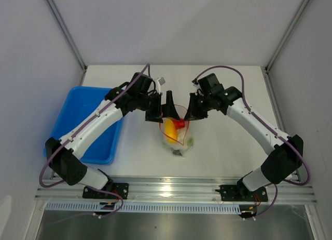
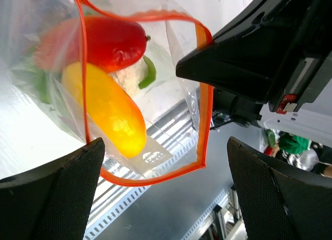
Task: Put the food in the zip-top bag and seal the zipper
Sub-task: Place the fake fruit in the zipper food storage bag.
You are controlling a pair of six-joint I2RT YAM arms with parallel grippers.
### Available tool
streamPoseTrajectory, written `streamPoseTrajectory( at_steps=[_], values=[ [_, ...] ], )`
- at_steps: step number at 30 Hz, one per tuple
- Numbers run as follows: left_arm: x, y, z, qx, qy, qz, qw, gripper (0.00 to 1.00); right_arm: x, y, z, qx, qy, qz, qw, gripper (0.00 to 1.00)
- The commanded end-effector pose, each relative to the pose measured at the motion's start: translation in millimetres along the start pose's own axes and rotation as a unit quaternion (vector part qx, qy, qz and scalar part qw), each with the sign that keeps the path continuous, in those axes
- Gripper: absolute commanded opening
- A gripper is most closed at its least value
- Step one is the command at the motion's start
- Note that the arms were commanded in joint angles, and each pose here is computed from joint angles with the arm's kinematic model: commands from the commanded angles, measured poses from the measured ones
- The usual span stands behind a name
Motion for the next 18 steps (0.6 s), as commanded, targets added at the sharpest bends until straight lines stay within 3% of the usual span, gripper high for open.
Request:
streamPoseTrajectory(
  at_steps=[1, 8, 13, 18],
  values=[
    [-22.3, -16.9, 11.9, 0.04, -0.049, -0.004, 0.998, 0.99, -10.8, 5.7, 5.4, -0.007, -0.024, 0.004, 1.0, 0.0],
    [-58.8, -9.7, 24.1, 0.058, -0.151, 0.032, 0.986, 0.99, -13.8, 6.7, 5.6, -0.016, -0.028, 0.007, 0.999, 0.0],
    [-48.0, 10.3, 18.8, 0.032, -0.123, 0.074, 0.989, 0.99, -15.6, 9.8, 5.3, -0.021, -0.029, 0.015, 0.999, 0.0],
    [-25.7, 17.0, 10.5, 0.021, -0.074, 0.068, 0.995, 1.0, -16.0, 9.2, 6.5, -0.027, -0.028, 0.016, 0.999, 0.0]
  ],
)
Point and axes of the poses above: each gripper's point midway between its finger pads, its own x axis out along the fingers, its own y axis along the line the jaws close on, z = x × y, the point moved 2 cm from there along -x, back along the fingers, and after that the axes turned 14 degrees about -x, right-handed, at the moved point
